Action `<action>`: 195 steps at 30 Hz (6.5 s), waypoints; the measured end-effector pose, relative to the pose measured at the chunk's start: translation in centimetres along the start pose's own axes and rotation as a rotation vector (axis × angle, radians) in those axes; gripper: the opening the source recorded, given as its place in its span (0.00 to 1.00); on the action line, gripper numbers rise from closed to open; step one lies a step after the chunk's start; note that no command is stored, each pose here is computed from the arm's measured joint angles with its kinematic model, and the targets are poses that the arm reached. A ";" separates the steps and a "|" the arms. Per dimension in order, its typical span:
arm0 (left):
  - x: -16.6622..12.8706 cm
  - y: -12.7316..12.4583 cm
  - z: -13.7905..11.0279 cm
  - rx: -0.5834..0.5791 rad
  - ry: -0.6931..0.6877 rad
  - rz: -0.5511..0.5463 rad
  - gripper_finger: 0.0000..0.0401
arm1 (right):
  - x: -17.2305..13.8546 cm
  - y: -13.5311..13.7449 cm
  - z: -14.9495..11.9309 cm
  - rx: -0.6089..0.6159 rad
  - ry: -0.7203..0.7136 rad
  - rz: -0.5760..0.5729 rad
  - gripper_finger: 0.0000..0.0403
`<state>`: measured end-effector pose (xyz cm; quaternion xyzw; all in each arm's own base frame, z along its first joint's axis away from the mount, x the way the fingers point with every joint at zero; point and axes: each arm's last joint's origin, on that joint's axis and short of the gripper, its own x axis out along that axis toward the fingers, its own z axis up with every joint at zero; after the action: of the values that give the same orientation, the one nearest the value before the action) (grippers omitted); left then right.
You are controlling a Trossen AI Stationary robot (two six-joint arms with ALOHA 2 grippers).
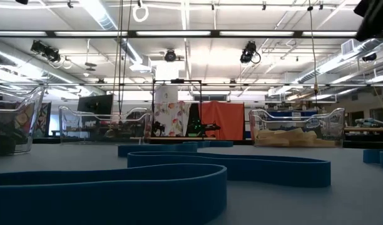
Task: Sort rubber bands into baskets
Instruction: Put the big black rubber band into the bottom left transparent bin, then put the small black rubber band into the bottom left transparent bin
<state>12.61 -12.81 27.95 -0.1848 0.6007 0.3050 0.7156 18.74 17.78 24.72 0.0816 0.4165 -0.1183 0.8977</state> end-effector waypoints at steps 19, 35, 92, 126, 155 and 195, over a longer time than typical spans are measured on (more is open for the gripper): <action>1.0 -2.6 -0.9 0.008 0.131 -0.052 0.31 | 2.9 -2.3 -4.2 0.009 0.199 -0.063 0.40; 0.8 -1.1 -0.5 -0.066 0.000 0.120 0.45 | 6.1 -3.9 -7.6 -0.038 0.314 0.051 0.44; 13.1 -12.7 11.9 0.126 -1.387 -0.370 0.45 | 13.4 -4.6 5.6 -0.049 -0.746 0.032 0.02; 13.6 -12.0 13.5 0.057 -1.357 -0.491 0.05 | 14.7 -4.9 5.9 -0.008 -0.874 -0.112 0.03; 1.6 -5.4 4.7 0.168 -0.702 -0.443 0.02 | 8.7 -4.4 1.4 0.096 -0.207 0.275 0.27; 2.4 -2.0 -0.8 0.002 -0.072 -0.169 0.56 | 6.6 -2.2 -5.5 0.259 0.423 0.360 0.52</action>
<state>13.57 -14.27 25.22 -0.2230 0.5572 0.2493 0.7600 18.27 16.10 16.04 0.2906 0.5545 0.0102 0.7797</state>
